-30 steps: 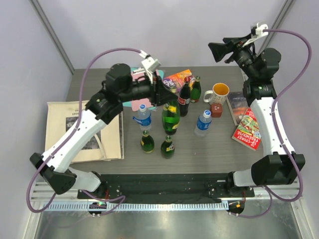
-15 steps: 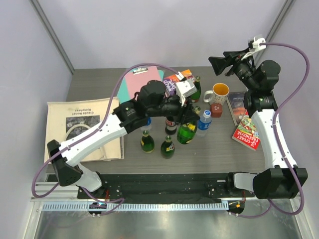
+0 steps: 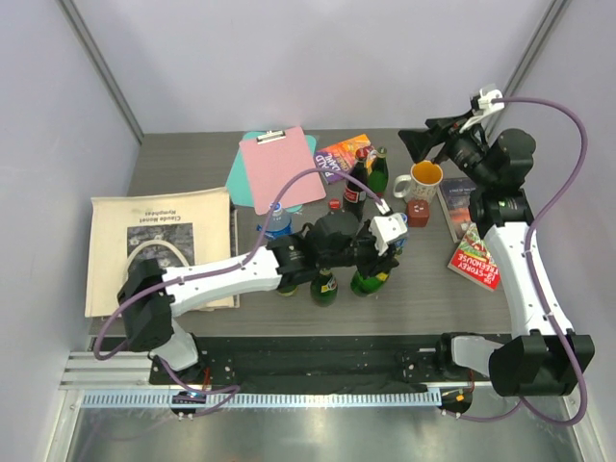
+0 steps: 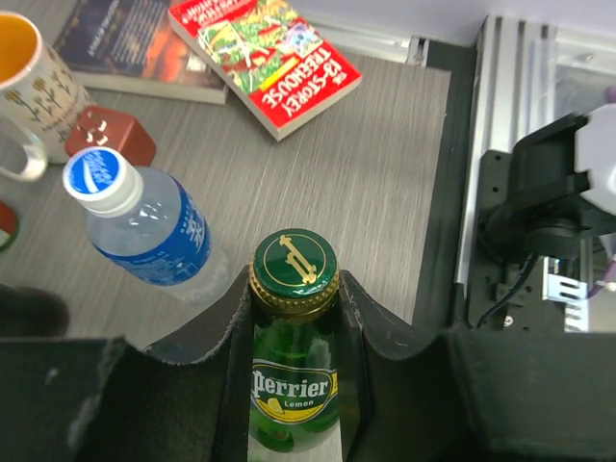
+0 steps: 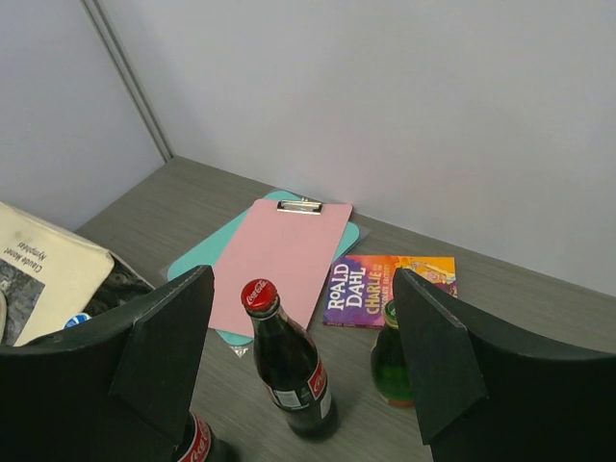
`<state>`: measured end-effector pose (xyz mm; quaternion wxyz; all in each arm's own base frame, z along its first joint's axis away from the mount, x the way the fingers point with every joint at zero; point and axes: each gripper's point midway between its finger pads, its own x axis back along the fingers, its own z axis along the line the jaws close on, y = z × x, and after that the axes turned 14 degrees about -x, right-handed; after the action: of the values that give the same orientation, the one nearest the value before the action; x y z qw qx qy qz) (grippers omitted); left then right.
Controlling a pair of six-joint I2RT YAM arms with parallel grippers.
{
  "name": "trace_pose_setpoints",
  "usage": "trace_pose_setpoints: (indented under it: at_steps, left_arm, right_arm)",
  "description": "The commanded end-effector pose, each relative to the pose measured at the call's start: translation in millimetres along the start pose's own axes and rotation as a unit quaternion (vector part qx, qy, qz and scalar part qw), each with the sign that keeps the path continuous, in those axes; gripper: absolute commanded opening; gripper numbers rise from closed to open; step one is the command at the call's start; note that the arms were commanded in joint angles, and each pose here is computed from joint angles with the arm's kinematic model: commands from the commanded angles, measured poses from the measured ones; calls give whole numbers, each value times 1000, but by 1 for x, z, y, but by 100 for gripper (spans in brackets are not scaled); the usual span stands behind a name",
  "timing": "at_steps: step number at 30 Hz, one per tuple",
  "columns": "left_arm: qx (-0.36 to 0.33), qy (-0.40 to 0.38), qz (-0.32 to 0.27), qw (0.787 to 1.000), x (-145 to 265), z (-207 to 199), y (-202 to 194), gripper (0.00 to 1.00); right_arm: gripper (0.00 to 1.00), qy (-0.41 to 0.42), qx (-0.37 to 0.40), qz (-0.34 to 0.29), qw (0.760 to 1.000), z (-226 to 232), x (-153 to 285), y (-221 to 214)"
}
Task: Take the beverage out of the canvas bag
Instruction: Place the drink at the center of the board.
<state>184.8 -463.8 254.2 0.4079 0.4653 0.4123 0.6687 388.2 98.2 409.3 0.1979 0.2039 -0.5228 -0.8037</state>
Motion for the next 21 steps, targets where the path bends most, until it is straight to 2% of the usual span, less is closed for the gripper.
trace_pose_setpoints:
  at_steps: [1,11,21]
  left_arm:
    - [-42,74,-165,983,4,29,92,0]
    - [-39,73,-172,982,-21,10,74,0]
    - [-34,73,-162,983,-28,3,55,0]
  right_arm:
    - [80,14,16,-6,1000,10,8,3]
    - [80,11,13,2,1000,6,10,-7]
    - [80,11,7,9,1000,3,9,-16]
